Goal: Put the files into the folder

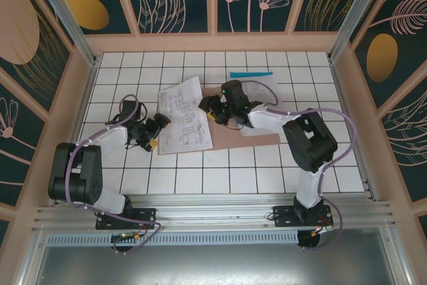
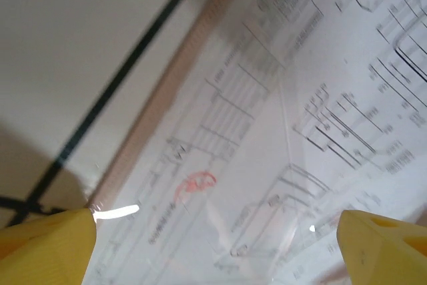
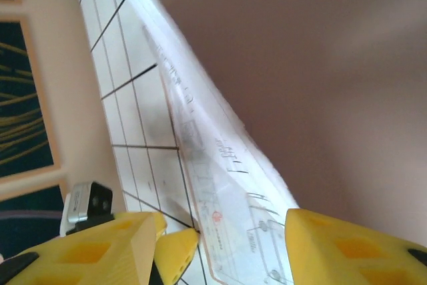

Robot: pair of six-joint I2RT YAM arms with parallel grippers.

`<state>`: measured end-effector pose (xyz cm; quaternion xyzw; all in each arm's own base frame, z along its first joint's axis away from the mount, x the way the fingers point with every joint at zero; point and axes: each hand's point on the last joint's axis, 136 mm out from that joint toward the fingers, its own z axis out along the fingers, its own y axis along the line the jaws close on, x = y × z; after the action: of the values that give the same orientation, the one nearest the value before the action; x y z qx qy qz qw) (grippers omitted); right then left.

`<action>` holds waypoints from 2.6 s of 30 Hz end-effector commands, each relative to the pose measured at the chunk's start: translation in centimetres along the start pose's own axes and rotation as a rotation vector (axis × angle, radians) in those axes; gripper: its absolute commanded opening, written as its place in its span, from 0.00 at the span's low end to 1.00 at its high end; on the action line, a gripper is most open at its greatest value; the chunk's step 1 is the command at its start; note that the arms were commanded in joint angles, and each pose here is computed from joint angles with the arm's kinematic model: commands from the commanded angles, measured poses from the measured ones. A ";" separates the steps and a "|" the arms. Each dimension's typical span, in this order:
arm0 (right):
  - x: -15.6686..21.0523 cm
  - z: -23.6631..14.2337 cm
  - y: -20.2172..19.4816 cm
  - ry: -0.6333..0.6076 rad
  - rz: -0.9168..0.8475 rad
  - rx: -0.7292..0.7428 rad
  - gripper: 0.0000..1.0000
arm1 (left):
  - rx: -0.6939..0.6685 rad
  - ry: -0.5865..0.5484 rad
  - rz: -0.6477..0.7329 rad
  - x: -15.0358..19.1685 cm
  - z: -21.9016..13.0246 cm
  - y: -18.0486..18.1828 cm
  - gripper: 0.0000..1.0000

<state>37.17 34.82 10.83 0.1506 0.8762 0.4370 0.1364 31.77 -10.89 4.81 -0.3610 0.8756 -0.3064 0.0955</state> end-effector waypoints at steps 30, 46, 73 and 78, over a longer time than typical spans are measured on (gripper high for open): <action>-1.0 1.0 -7.5 -0.056 0.178 0.416 0.52 | 0.056 0.196 0.094 5.2 5.7 -3.8 0.90; -0.4 0.1 -14.8 -0.035 0.125 0.709 0.52 | 0.007 0.171 0.071 5.0 5.7 -2.3 0.90; -3.0 -2.5 -11.9 -0.088 0.041 0.664 0.54 | -0.048 0.138 0.031 5.0 6.0 -0.1 0.89; -5.3 -4.5 -3.7 -0.179 -0.045 0.478 0.57 | -0.047 0.142 0.033 4.9 6.1 -0.1 0.89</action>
<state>38.85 29.97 7.83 0.1973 0.9435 0.2304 0.1337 33.42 -19.12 4.10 -0.2828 0.8784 -0.3772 0.0781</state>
